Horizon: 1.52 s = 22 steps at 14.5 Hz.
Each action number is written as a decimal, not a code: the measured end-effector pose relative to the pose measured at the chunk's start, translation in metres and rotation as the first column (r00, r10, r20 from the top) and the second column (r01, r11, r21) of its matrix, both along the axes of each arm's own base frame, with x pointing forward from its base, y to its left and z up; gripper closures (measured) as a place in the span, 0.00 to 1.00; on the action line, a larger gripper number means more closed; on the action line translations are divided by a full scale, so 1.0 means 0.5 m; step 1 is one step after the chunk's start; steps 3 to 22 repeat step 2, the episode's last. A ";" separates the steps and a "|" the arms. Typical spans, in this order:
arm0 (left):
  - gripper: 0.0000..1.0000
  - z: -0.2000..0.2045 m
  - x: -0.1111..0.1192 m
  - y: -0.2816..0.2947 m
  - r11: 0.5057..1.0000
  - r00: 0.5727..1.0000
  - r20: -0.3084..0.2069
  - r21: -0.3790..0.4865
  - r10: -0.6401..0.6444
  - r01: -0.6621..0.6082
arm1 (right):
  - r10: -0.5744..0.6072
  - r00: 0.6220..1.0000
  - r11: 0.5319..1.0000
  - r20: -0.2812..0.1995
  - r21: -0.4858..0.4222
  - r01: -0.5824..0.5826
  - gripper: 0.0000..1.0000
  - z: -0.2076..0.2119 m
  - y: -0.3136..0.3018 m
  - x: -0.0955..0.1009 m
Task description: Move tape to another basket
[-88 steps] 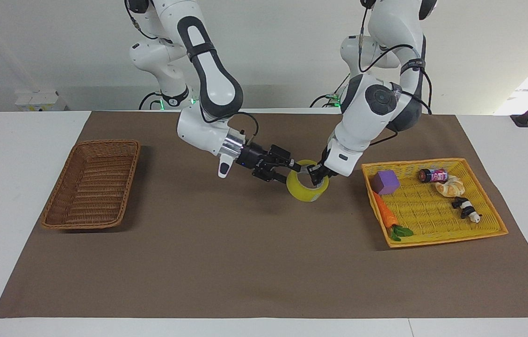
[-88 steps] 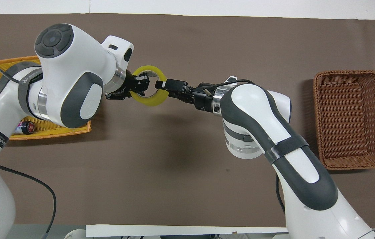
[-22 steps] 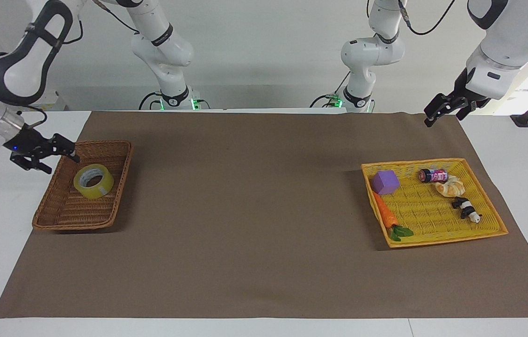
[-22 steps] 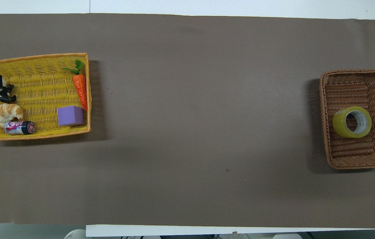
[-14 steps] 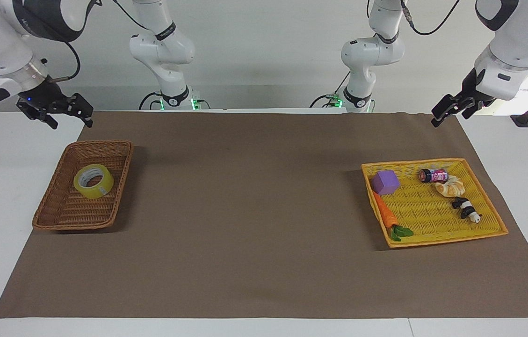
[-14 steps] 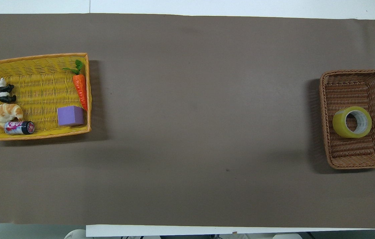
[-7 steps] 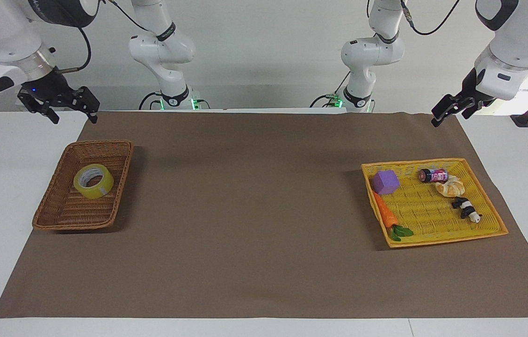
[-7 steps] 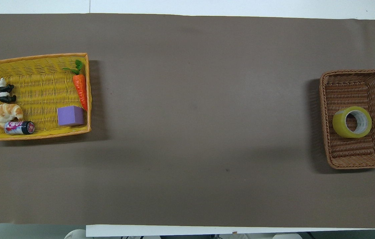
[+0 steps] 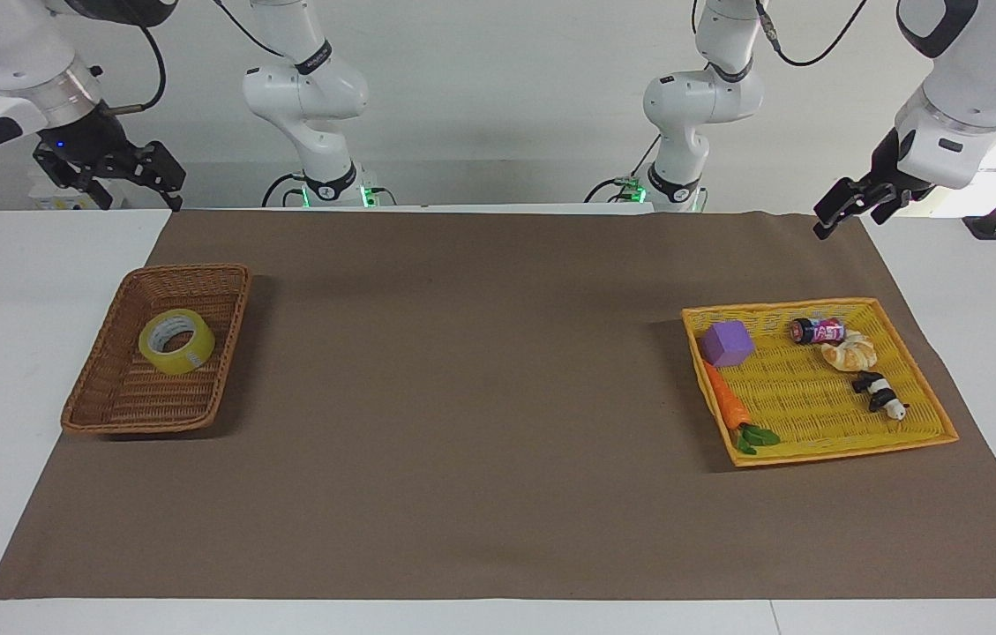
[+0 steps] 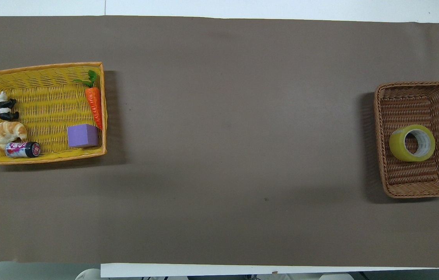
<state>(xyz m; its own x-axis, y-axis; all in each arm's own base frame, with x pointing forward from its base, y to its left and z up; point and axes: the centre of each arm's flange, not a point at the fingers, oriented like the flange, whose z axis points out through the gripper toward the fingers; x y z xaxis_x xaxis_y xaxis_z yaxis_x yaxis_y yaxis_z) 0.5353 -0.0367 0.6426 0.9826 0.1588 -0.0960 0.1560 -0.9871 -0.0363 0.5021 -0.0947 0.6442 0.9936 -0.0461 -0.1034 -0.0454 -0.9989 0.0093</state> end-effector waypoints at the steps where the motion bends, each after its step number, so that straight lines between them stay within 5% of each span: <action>1: 0.00 0.000 0.000 0.000 1.000 1.000 0.000 0.000 0.000 0.000 | -0.001 1.000 1.000 -0.001 0.000 0.001 0.00 -0.001 0.000 -0.001; 22: 0.00 0.000 0.000 0.000 1.000 1.000 0.000 0.000 0.000 0.000 | -0.002 1.000 1.000 -0.001 0.000 0.002 0.00 -0.001 0.000 -0.001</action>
